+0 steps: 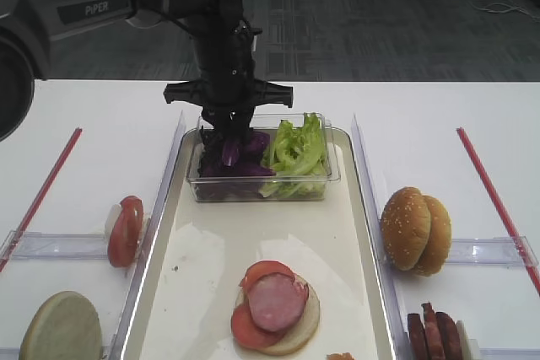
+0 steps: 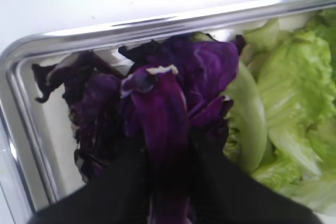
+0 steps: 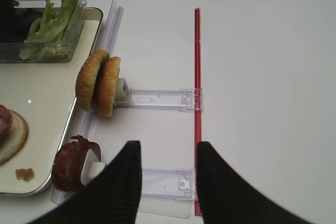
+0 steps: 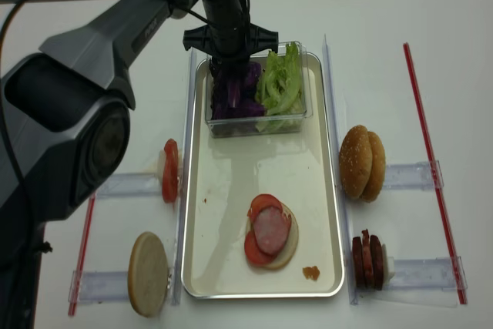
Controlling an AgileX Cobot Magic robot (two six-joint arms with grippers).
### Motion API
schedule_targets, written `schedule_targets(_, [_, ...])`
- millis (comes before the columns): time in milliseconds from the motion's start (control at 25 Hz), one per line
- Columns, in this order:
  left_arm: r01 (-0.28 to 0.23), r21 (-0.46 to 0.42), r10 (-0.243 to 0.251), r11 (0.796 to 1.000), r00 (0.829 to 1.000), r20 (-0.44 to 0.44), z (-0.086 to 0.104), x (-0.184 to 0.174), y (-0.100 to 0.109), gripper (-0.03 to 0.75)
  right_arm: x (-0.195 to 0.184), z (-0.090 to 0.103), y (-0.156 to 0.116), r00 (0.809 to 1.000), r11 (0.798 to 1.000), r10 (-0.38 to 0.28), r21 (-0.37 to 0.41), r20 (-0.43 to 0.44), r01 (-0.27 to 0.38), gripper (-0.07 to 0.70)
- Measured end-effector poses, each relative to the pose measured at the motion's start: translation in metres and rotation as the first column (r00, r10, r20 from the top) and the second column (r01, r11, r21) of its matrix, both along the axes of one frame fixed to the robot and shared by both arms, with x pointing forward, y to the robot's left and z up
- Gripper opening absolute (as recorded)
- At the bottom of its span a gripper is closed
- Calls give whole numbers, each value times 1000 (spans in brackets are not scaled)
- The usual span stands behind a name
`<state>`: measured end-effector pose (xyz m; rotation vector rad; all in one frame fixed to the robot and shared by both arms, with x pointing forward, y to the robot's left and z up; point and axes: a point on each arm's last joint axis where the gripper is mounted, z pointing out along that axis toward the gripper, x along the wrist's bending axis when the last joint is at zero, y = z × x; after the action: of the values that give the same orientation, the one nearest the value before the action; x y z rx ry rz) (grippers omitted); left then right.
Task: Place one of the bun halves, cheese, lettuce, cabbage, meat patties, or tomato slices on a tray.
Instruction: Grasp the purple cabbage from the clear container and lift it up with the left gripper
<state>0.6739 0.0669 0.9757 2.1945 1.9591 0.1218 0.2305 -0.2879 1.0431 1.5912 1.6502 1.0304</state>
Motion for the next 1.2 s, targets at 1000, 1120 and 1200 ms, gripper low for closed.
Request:
schedule_targets(1000, [32, 2, -32, 999, 998, 60, 28, -4, 3, 174, 0, 0, 0, 1000, 1000, 0, 0, 0, 0, 274])
schedule_targets(1120, [44, -2, -44, 999, 996, 73, 35, -7, 2, 174, 0, 0, 0, 1000, 1000, 0, 0, 0, 0, 274])
schedule_targets(1200, [47, -5, -47, 999, 996, 80, 39, -8, 2, 174, 0, 0, 0, 1000, 1000, 0, 0, 0, 0, 274])
